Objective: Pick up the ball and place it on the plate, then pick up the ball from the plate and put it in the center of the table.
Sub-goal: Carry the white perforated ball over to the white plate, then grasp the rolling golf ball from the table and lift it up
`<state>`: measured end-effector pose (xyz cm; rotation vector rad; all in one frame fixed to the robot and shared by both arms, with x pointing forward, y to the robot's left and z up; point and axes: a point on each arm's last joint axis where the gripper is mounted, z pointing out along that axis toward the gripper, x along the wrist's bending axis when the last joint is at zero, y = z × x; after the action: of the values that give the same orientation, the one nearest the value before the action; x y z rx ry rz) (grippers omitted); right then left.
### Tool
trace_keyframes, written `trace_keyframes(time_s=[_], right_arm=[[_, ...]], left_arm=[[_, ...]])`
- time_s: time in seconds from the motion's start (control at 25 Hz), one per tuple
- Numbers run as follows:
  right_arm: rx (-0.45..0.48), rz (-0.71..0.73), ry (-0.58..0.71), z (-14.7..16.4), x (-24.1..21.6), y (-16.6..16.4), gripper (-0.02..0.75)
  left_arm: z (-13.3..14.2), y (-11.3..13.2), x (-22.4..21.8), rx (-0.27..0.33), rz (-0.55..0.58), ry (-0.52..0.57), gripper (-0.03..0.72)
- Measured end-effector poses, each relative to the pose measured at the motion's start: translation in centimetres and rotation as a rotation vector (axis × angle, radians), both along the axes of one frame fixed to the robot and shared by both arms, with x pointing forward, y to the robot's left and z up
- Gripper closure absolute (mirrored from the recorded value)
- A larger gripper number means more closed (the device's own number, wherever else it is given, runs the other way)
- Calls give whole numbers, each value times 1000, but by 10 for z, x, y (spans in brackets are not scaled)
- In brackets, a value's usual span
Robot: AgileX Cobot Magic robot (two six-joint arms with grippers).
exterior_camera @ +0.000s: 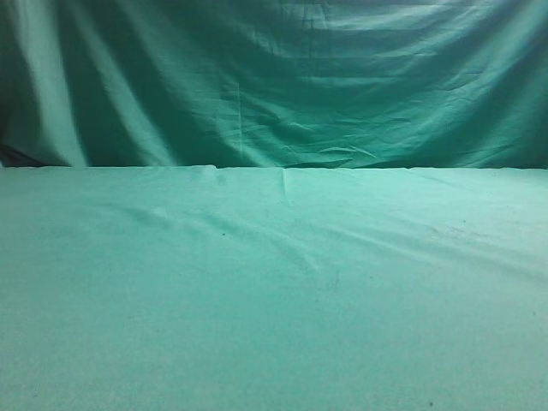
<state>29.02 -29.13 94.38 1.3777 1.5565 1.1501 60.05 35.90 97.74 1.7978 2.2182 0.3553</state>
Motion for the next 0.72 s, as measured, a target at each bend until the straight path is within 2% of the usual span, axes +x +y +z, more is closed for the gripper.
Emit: trace_keyframes(time_s=[0.08,0.12,0.28,0.4,0.48,0.52,0.64,0.72], right_arm=[[0,0,0,0,0,0,738],[0,0,0,0,0,0,738],[0,0,0,0,0,0,738],[0,0,0,0,0,0,738],[0,0,0,0,0,0,738],[0,0,0,0,0,0,738],[0,0,0,0,0,0,738],[0,0,0,0,0,0,738]], left_arm=[[12,-2,6,-37,1,-15,70],[21,-4,10,-53,-15,-24,43],[65,-18,26,-154,-97,-97,43],[94,-36,33,-207,-195,-167,271],[111,-51,32,-209,-274,-216,486],[119,-57,29,-196,-318,-238,558],[143,-82,15,-172,-426,-297,688],[161,-95,3,-166,-471,-342,688]])
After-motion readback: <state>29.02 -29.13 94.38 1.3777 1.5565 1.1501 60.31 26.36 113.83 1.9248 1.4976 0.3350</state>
